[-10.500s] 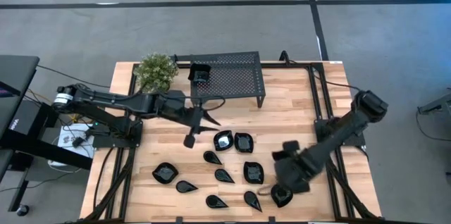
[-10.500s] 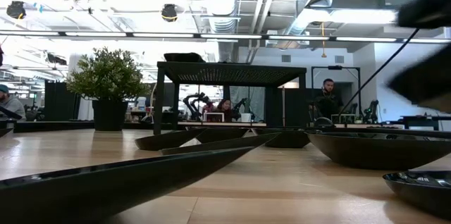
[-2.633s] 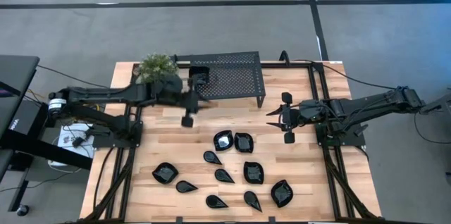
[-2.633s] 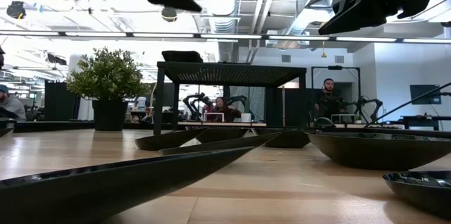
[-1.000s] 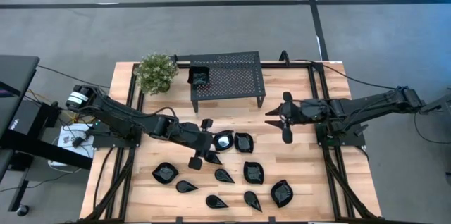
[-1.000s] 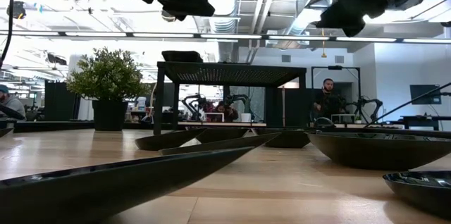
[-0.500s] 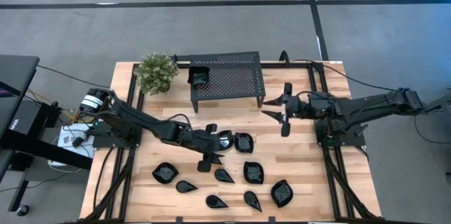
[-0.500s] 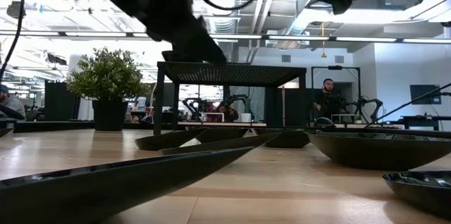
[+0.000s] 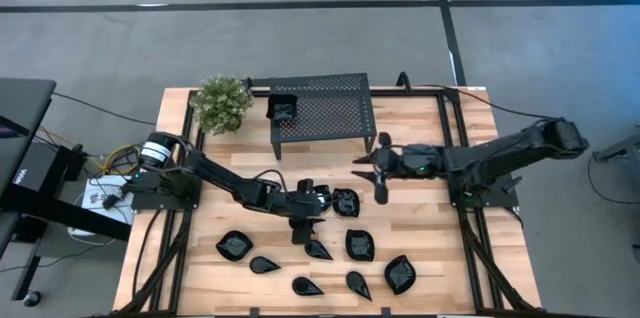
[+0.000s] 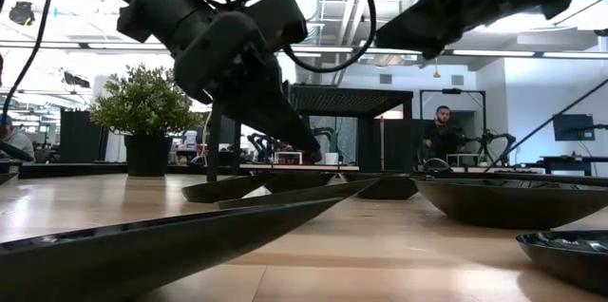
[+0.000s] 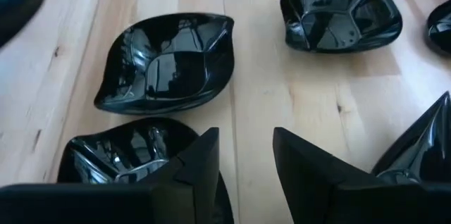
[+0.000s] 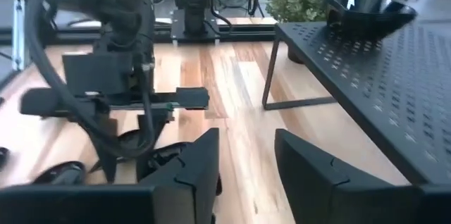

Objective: Pick & Place Mini shaped plates
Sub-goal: Put the drop shaped plate on the shelf

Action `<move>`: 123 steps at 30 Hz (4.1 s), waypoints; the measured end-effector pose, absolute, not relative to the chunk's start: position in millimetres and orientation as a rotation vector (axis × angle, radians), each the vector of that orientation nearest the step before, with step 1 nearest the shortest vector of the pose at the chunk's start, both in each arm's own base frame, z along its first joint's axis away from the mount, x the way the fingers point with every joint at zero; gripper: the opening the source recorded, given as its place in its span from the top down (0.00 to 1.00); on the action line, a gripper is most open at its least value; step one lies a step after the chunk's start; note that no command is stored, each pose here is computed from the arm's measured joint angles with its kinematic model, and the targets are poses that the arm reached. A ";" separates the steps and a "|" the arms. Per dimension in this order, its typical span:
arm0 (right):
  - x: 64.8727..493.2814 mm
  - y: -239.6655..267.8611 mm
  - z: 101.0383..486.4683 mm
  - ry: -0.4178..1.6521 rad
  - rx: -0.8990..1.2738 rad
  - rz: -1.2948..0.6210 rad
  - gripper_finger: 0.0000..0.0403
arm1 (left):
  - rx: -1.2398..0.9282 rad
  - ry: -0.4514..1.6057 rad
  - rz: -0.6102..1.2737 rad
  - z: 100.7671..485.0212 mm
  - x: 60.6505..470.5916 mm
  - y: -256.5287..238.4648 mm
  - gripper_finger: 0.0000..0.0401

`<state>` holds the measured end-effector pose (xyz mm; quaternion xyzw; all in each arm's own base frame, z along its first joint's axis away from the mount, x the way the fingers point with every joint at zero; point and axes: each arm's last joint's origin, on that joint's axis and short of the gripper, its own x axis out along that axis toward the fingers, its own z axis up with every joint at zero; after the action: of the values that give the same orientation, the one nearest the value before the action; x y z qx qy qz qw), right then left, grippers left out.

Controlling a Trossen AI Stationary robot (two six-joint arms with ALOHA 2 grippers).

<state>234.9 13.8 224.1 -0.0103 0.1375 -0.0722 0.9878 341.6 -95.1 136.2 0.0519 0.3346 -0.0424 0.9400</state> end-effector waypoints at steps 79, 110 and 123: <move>247.9 49.8 247.3 0.457 -0.068 -0.031 0.56 | 0.077 0.605 -0.112 195.3 282.2 -85.6 0.99; 213.3 39.7 259.4 0.534 0.037 -0.165 0.58 | 0.305 0.432 0.265 282.5 294.7 133.5 0.99; 214.7 39.7 258.5 0.540 -0.007 -0.154 0.59 | 0.352 0.491 0.259 256.7 308.7 145.4 0.95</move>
<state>214.7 39.7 258.5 -0.0035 0.2666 -0.0762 0.9608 308.7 145.4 256.7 0.1728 0.2409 0.1269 0.9466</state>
